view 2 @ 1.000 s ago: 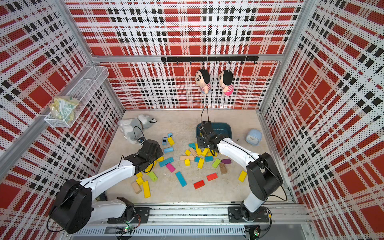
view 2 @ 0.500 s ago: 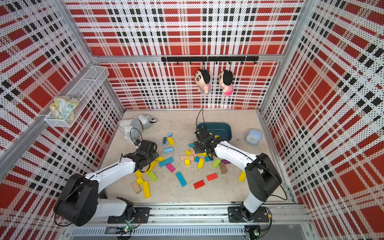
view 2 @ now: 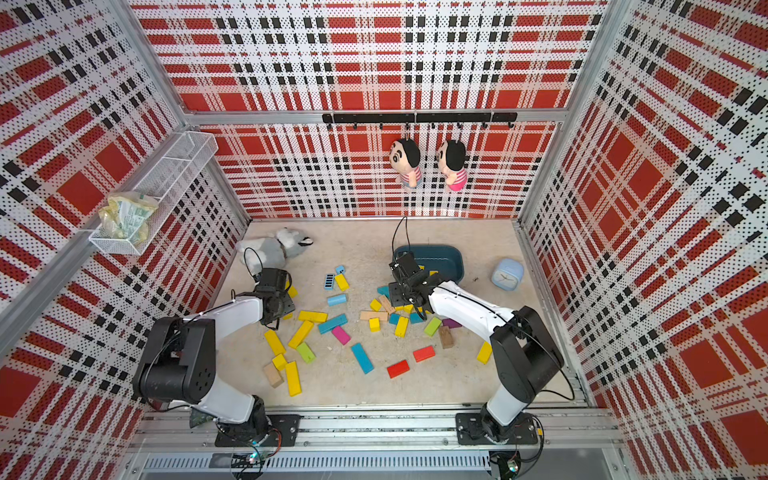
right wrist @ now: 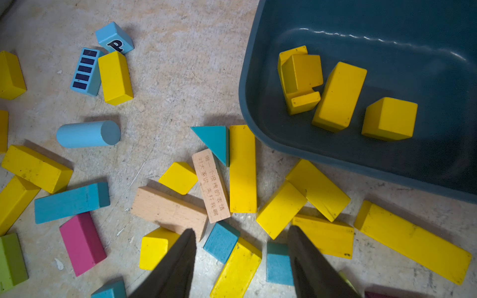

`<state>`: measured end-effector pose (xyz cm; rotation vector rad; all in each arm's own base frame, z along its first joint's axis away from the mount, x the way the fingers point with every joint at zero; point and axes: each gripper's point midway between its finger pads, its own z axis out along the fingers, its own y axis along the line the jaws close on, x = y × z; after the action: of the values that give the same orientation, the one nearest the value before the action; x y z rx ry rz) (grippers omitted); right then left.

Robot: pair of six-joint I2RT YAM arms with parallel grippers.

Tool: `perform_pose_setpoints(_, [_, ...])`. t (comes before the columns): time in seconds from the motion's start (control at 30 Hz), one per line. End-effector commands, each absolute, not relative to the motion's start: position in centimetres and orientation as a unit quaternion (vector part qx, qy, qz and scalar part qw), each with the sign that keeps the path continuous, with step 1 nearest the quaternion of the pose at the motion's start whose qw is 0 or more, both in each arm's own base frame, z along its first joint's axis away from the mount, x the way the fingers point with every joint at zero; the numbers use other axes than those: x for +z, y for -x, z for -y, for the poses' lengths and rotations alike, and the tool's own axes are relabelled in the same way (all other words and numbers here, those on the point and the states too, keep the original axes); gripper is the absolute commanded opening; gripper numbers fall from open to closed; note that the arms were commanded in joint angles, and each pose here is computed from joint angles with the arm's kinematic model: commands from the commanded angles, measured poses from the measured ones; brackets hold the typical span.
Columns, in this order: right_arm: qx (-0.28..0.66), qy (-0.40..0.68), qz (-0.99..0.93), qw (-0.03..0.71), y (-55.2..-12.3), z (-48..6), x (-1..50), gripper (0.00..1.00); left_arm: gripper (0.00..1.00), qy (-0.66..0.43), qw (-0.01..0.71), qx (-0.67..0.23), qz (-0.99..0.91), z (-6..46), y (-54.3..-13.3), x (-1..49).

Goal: Pick out the yellow building blocks
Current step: Pick up the building block from the center of the board.

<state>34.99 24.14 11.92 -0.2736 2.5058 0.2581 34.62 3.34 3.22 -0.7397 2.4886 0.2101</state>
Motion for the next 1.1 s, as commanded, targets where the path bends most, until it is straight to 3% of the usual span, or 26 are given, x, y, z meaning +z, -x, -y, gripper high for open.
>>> perform_pose_setpoints(0.0, [0.094, 0.101, -0.94, 0.311, -35.3, -24.1, 13.1, 0.6, 0.54, 0.239, 0.253, 0.082, -0.934, -3.3, -35.5, 2.7])
perform_pose_setpoints(0.37, [0.092, 0.096, -0.942, 0.308, -35.4, -24.1, 12.9, 0.6, 0.5, 0.223, 0.234, 0.062, -0.944, -2.0, -35.7, 1.1])
perform_pose_setpoints(0.63, [0.089, 0.095, -0.942, 0.31, -35.3, -23.9, 13.0, 0.6, 0.34, 0.219, 0.228, 0.069, -0.946, -2.2, -35.7, 0.5])
perform_pose_setpoints(0.83, [0.09, 0.092, -0.941, 0.312, -35.0, -23.7, 13.2, 0.59, 0.27, 0.225, 0.253, 0.058, -0.939, -1.8, -36.3, 2.4])
perform_pose_setpoints(0.97, [0.098, 0.088, -0.94, 0.314, -34.9, -23.8, 13.5, 0.6, 0.27, 0.217, 0.296, 0.017, -0.93, 1.4, -37.1, 5.6])
perform_pose_setpoints(1.07, [0.127, 0.105, -0.934, 0.317, -35.0, -25.0, 13.7, 0.6, 0.28, 0.225, 0.324, -0.076, -0.916, 6.3, -38.0, 8.5])
